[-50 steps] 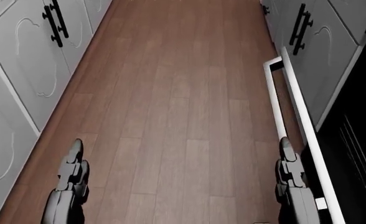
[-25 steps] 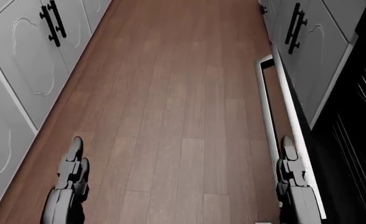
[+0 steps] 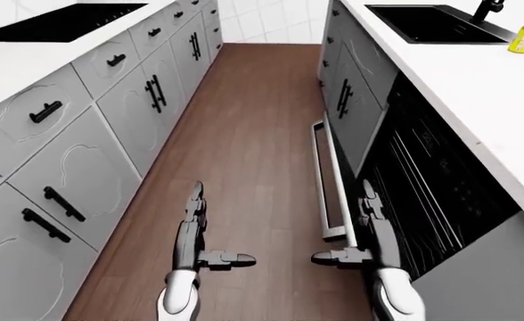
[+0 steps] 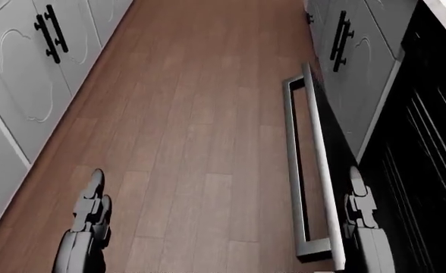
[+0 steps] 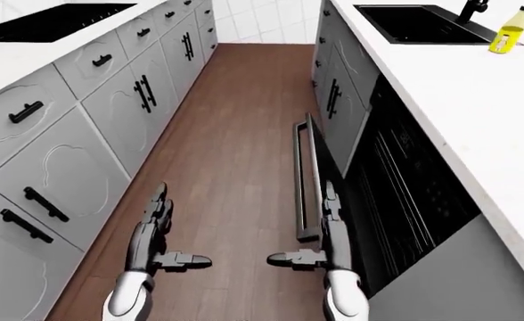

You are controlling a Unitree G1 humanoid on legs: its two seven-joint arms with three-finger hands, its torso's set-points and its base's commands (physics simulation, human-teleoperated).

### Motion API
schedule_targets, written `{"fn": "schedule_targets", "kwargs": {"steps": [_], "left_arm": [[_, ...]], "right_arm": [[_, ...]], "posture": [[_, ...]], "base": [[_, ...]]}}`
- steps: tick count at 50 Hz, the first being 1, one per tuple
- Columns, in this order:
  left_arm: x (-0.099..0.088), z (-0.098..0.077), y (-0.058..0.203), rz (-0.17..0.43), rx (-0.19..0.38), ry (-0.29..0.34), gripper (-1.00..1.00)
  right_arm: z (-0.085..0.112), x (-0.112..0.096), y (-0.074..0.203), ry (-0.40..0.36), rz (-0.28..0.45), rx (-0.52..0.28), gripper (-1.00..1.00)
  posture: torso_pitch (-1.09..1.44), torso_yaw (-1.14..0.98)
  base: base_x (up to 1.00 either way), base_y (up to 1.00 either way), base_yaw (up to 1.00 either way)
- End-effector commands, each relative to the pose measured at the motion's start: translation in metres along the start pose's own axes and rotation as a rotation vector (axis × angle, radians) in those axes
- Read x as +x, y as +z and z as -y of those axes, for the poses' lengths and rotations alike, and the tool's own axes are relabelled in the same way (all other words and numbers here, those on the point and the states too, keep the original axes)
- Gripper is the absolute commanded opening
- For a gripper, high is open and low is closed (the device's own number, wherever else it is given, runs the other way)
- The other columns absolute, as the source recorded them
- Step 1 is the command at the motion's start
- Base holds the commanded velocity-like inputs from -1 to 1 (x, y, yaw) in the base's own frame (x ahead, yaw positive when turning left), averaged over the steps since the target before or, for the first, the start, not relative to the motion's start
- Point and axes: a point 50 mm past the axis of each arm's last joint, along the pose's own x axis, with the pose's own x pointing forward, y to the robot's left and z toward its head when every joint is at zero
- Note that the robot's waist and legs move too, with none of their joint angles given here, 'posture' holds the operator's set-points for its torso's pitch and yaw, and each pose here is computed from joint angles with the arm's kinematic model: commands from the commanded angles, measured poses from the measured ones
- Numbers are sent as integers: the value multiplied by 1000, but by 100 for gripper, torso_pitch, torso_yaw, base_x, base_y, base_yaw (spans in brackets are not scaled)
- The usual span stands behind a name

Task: Close the dishwasher door

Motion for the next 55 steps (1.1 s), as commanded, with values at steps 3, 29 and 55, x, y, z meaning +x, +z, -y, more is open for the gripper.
{"fn": "schedule_targets", "kwargs": {"steps": [3,29,55], "left_arm": [[3,-3,17,94,4,13,100],[3,-3,18,94,3,12,100],[2,-4,19,97,2,16,100]], "right_arm": [[-3,2,17,12,96,7,100],[-4,3,23,7,95,5,100],[-4,2,22,8,95,1,100]], "posture": [[0,0],[0,0],[0,0]], "base": [[0,-16,0],[0,-6,0],[10,0,0]]}}
